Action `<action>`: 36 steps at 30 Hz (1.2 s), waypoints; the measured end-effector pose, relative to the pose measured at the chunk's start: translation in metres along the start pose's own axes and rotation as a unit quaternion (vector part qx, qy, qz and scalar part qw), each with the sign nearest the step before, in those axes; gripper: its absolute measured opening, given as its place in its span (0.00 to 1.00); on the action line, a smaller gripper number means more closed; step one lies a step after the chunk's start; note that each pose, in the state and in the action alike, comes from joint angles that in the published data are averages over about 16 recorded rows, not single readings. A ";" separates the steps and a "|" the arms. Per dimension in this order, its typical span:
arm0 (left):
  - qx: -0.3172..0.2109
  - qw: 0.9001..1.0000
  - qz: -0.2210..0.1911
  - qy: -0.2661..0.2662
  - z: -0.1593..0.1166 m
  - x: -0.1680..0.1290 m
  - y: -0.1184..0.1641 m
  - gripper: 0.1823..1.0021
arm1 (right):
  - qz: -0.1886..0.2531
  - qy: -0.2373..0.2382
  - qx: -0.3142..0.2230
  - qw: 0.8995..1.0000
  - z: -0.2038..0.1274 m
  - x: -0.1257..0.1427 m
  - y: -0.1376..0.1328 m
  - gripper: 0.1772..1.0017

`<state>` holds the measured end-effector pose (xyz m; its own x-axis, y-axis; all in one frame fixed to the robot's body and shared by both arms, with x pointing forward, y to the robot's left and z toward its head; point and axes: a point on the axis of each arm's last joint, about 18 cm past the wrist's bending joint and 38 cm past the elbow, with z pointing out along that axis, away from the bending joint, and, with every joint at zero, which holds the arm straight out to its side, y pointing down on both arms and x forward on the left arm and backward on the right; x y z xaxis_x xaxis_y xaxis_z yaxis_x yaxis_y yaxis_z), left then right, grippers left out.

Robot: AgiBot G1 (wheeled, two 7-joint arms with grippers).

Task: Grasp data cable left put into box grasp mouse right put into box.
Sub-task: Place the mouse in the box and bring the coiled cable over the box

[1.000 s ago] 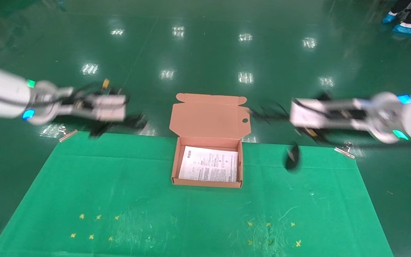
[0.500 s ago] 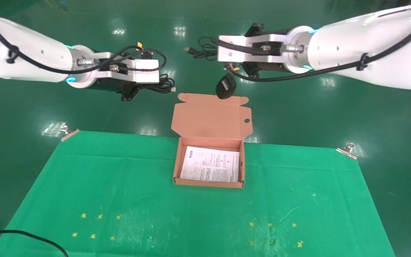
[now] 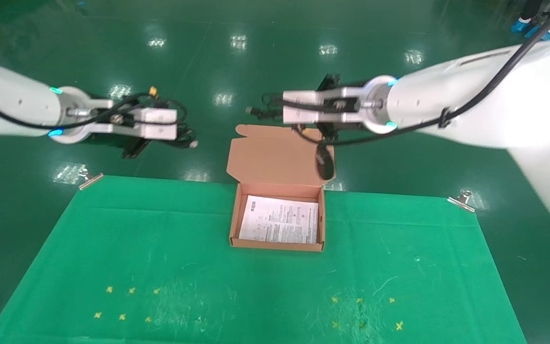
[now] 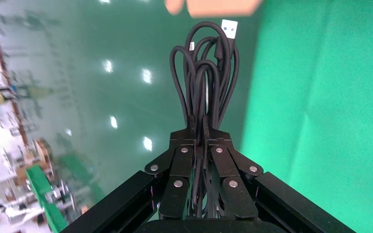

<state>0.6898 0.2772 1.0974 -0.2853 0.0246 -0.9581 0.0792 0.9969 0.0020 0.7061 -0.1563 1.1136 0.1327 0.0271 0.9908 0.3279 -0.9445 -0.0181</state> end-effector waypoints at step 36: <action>-0.041 0.999 -0.005 0.012 -0.006 0.016 0.018 0.02 | 0.126 -0.113 0.026 0.985 0.075 -0.132 -0.012 0.06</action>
<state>0.6808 0.2959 1.0838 -0.3096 0.0147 -0.9508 -0.0020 0.9999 0.0161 0.7548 -0.1242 0.9727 0.4194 -0.1291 0.8986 0.3036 -0.9129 -0.2729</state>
